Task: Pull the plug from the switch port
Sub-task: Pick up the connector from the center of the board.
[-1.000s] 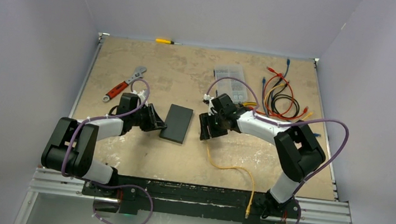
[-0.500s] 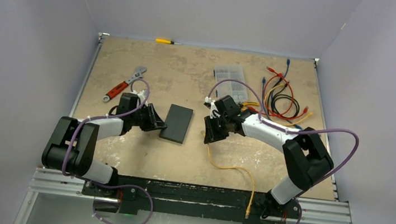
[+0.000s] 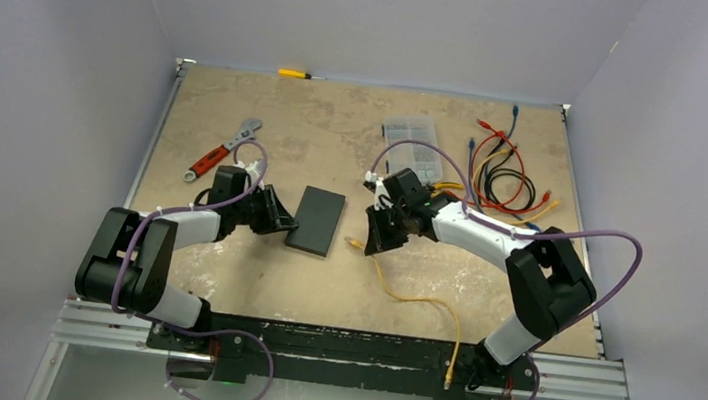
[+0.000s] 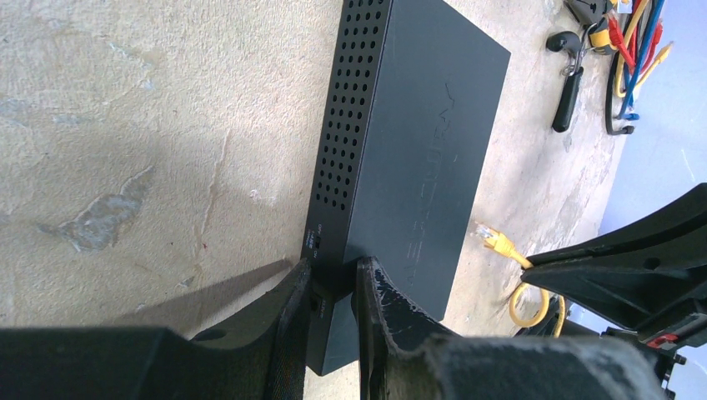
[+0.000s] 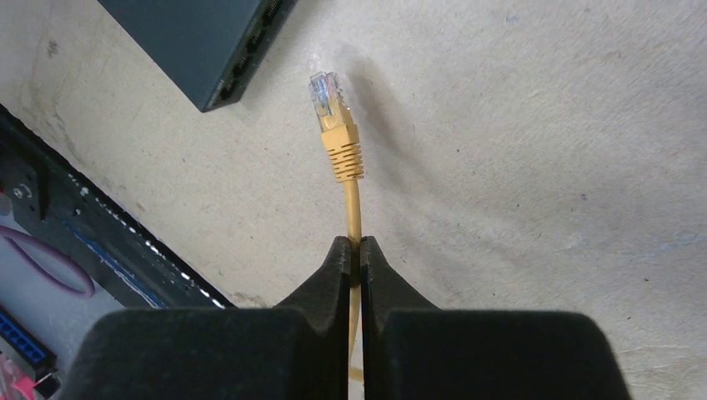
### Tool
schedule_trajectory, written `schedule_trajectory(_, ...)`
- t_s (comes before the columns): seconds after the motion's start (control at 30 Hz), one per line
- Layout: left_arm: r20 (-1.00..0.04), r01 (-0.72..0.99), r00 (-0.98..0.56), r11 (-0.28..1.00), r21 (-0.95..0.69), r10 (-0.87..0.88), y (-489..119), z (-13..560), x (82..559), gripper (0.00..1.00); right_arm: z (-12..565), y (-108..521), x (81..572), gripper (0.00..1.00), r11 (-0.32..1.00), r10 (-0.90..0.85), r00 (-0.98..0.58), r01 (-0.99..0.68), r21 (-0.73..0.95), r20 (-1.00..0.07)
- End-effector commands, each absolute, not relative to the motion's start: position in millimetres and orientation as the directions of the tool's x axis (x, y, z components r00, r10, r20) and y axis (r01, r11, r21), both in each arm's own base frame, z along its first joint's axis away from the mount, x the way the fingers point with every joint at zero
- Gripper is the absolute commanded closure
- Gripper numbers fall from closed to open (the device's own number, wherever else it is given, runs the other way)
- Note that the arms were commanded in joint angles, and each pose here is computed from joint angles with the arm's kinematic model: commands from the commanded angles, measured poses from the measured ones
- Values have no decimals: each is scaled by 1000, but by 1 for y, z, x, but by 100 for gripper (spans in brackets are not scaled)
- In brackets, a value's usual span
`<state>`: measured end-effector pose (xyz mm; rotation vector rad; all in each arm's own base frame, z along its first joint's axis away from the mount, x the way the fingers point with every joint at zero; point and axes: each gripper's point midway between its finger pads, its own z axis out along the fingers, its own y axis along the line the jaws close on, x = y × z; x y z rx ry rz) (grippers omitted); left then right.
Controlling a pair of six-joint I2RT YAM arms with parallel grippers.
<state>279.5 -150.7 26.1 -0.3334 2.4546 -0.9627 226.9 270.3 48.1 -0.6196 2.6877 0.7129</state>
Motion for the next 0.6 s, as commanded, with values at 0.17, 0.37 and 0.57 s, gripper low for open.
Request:
schedule_trajectory(0.17,-252,-180,-890,801,-571,-379,-132,-20,246,92,113,292,269,100,773,-229,-799,-496,394,-557)
schedule_trajectory(0.37,-255,-179,-890,802,-570,-379,-132,-19,246,92,156,280,294,100,789,-122,-750,-470,394,-650)
schedule_trajectory(0.57,-255,-178,-889,800,-572,-380,-132,-18,248,92,184,245,319,100,782,-29,-729,-442,439,-684)
